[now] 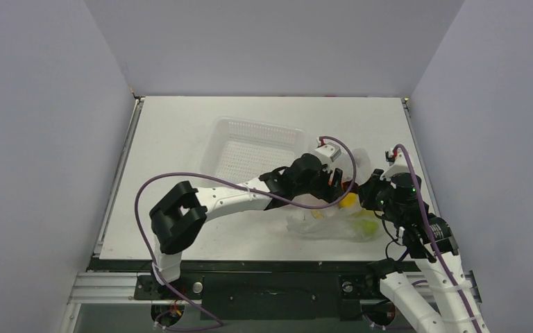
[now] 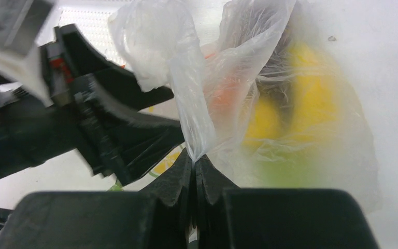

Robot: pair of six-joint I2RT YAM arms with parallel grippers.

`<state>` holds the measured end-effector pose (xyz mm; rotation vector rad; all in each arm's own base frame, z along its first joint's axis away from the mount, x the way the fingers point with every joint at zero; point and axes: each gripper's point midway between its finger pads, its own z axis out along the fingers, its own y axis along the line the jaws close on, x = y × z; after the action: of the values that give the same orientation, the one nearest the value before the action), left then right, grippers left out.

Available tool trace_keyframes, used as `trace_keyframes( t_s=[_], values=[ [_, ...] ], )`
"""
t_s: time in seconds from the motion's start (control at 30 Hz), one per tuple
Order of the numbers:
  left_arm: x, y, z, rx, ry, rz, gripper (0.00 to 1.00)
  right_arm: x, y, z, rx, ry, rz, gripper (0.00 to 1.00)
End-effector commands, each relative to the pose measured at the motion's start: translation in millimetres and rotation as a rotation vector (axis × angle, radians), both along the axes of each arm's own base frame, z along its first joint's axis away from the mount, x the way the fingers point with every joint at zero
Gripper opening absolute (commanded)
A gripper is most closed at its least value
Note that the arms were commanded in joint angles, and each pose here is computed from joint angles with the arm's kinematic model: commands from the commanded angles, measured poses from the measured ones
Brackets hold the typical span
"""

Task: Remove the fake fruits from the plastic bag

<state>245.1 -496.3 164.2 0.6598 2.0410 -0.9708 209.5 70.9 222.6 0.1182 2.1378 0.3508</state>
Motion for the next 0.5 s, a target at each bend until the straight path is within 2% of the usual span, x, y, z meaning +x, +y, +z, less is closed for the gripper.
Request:
trace_keyframes(
  t_s=[0.0,0.23,0.47],
  values=[
    [41,-10,1,0.047,-0.081,0.199,0.63,4,6,22,0.033,-0.071,0.025,0.0],
    [66,-16,-38,0.146,-0.103,0.359,0.69,2,5,27,0.042,-0.082,0.017,0.0],
    [70,-24,-93,0.228,-0.094,0.368,0.7,1,6,27,0.044,-0.084,0.026,0.0]
  ],
)
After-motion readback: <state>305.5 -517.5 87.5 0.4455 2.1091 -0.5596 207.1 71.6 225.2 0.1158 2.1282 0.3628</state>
